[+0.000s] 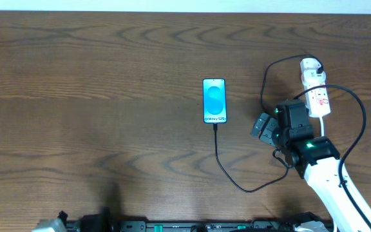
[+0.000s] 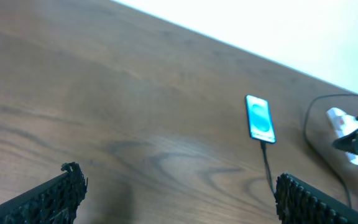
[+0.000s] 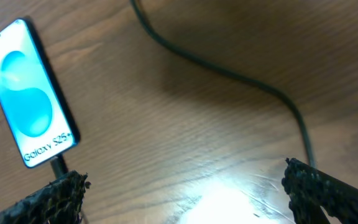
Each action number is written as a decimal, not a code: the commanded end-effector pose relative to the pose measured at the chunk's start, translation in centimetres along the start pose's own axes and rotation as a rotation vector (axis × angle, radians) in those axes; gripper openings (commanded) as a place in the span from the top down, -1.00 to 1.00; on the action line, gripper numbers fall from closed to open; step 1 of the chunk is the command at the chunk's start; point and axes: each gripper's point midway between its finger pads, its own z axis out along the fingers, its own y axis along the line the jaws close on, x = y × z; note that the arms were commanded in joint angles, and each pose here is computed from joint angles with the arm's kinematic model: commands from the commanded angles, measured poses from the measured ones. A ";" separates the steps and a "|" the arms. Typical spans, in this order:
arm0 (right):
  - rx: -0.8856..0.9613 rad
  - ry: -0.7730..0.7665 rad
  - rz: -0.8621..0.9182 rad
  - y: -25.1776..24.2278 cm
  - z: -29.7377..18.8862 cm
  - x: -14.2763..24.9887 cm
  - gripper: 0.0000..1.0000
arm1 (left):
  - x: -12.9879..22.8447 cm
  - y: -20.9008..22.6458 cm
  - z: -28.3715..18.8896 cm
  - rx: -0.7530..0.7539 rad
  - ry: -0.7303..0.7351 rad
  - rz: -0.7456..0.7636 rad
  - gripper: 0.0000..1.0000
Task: Plug charger to phone and switch on socket
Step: 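Return the left arm to rest while raising the right gripper, then move the right gripper over the white power strip's switch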
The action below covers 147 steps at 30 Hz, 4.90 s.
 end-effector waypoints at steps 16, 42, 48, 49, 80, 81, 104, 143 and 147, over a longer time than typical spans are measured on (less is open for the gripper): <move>0.058 -0.023 -0.011 -1.4 -4.2 -4.4 -0.99 | 2.6 0.4 -1.7 0.128 0.045 0.071 -0.97; 0.079 0.023 -0.016 -2.0 -4.3 -3.3 -0.98 | -8.2 0.3 6.9 0.042 -0.409 0.046 -0.98; 0.097 0.051 -0.019 -2.5 -4.3 -2.6 -0.99 | -7.7 0.4 12.8 0.065 -0.477 0.042 -0.97; 0.099 0.055 -0.019 -2.5 -4.4 -2.6 -0.99 | -7.3 0.5 13.8 0.067 -0.482 0.041 -0.98; 0.114 0.078 -0.022 -2.9 -4.4 -2.0 -0.99 | 2.3 4.1 23.2 0.013 -0.325 0.056 -0.97; 0.114 0.078 -0.022 -2.9 -4.4 -2.0 -0.99 | 2.6 4.2 23.4 0.011 -0.319 0.057 -0.97; 0.111 0.056 -0.002 -3.0 -4.8 -2.9 0.98 | 3.9 4.6 23.9 -0.005 -0.274 0.059 -0.97; 0.115 0.220 0.474 -7.9 -3.5 -10.7 0.98 | 3.9 4.7 24.0 -0.005 -0.272 0.059 -0.97; 0.188 0.207 0.559 -10.0 -3.1 -11.0 0.97 | 3.9 4.7 24.0 -0.005 -0.272 0.059 -0.96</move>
